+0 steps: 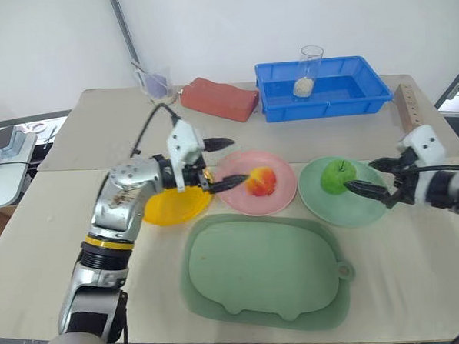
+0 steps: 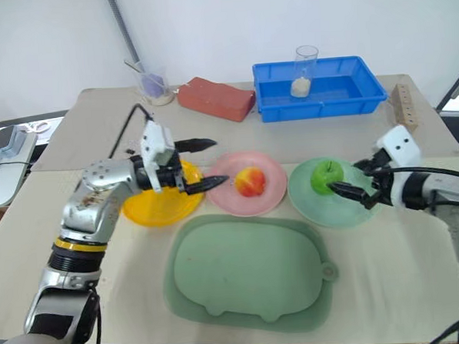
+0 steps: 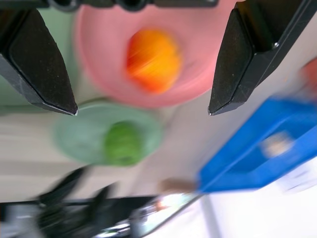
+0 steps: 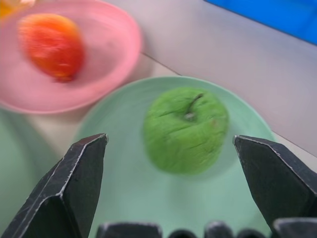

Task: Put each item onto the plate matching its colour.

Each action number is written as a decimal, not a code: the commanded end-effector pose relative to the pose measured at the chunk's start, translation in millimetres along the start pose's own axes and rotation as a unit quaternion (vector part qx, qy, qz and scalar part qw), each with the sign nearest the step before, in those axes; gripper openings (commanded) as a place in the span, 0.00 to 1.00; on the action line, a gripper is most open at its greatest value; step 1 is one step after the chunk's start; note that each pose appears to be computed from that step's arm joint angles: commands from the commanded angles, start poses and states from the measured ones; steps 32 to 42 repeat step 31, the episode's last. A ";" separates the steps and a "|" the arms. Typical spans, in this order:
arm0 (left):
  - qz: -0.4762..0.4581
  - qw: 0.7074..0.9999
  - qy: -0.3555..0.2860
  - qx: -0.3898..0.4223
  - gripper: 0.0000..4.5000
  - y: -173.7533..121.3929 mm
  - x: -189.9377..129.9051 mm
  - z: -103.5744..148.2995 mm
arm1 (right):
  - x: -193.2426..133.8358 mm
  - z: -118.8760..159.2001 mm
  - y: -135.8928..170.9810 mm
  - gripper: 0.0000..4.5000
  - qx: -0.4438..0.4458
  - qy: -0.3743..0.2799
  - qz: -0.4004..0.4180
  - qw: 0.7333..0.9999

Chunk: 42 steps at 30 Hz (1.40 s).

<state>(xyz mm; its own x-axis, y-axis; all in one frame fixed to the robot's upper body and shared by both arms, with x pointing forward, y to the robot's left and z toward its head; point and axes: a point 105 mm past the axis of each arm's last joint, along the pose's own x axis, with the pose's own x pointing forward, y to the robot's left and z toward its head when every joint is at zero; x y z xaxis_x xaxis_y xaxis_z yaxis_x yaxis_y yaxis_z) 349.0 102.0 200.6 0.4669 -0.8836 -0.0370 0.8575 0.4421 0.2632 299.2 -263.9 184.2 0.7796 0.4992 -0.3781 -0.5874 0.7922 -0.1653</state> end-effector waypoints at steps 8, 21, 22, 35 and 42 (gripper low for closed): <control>0.505 0.862 0.038 -0.027 1.00 136.1 -165.6 -44.2 | -24.1 -3.0 -80.5 1.00 -0.004 -0.114 -0.305 0.946; 0.665 0.738 0.092 -0.066 1.00 112.0 -247.2 -112.9 | -32.8 -91.2 -126.1 1.00 0.050 -0.068 -0.493 0.866; 0.668 0.735 0.091 -0.070 1.00 110.2 -248.0 -114.8 | -31.7 -94.9 -125.7 1.00 0.051 -0.065 -0.494 0.866; 0.674 0.727 0.100 -0.088 1.00 98.6 -251.1 -127.6 | -23.2 -97.3 -125.4 1.00 0.053 -0.075 -0.497 0.863; 0.674 0.727 0.100 -0.088 1.00 98.6 -251.1 -127.6 | -23.2 -97.3 -125.4 1.00 0.053 -0.075 -0.497 0.863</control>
